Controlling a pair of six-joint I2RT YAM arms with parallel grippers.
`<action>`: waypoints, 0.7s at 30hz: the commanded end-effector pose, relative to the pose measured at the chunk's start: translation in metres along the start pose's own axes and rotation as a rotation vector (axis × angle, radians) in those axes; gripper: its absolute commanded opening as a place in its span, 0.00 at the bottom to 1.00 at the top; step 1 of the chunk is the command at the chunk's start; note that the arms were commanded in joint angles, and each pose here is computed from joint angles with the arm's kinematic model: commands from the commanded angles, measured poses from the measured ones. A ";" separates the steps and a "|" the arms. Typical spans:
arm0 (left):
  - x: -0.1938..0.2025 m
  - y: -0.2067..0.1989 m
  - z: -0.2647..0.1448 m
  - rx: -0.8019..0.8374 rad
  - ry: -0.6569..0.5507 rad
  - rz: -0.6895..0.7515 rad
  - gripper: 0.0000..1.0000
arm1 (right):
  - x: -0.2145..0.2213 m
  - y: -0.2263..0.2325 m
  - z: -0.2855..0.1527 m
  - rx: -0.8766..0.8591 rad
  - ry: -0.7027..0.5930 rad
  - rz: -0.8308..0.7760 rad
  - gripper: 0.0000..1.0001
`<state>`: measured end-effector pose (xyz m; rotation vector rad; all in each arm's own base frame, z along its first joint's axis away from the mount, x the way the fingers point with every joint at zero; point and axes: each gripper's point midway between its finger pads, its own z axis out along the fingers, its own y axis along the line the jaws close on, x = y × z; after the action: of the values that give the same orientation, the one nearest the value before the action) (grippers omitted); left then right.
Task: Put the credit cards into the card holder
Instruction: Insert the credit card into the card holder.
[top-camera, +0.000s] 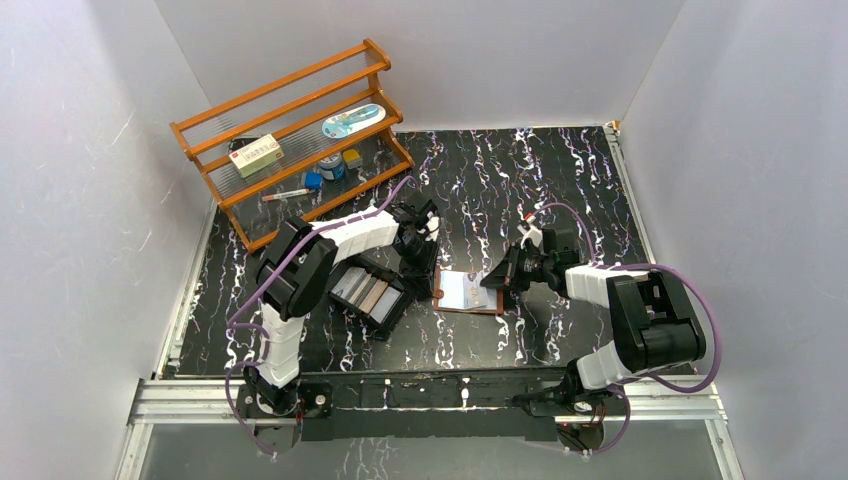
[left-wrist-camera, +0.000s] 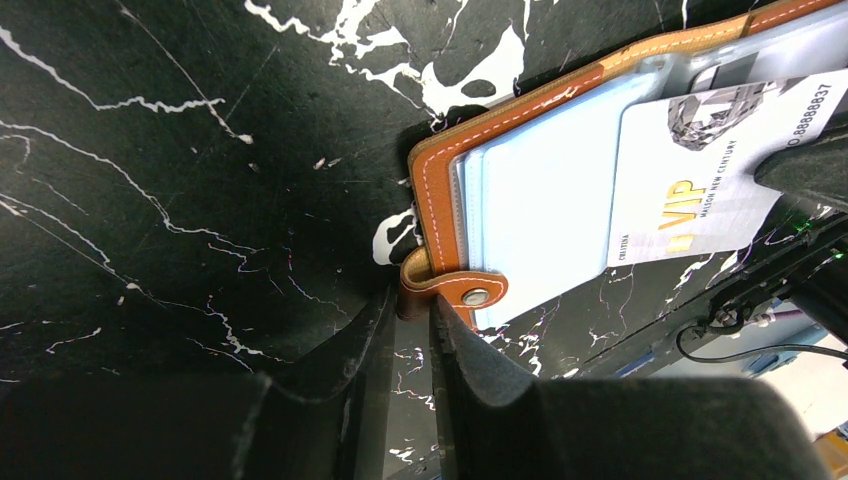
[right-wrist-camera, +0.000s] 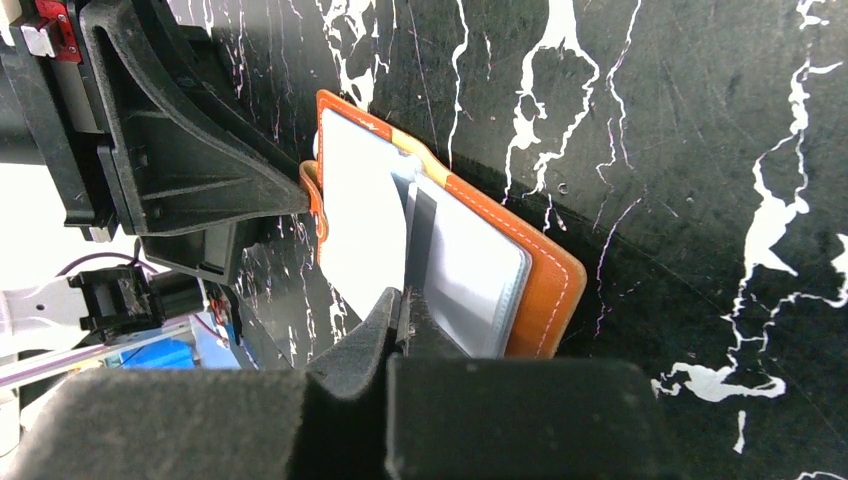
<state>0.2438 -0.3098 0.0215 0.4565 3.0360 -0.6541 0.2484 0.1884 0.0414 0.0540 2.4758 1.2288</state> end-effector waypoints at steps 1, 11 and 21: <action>0.011 0.003 0.005 -0.033 0.042 -0.002 0.19 | -0.010 -0.002 0.002 0.005 -0.057 -0.015 0.00; 0.014 0.000 0.006 -0.030 0.048 0.000 0.19 | -0.010 -0.003 0.003 -0.001 -0.090 0.035 0.00; 0.018 -0.003 0.010 -0.023 0.051 -0.003 0.19 | -0.007 -0.002 0.004 -0.022 -0.104 0.070 0.00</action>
<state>0.2386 -0.3137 0.0218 0.4684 3.0404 -0.6526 0.2517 0.1901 0.0405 0.1844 2.4219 1.2636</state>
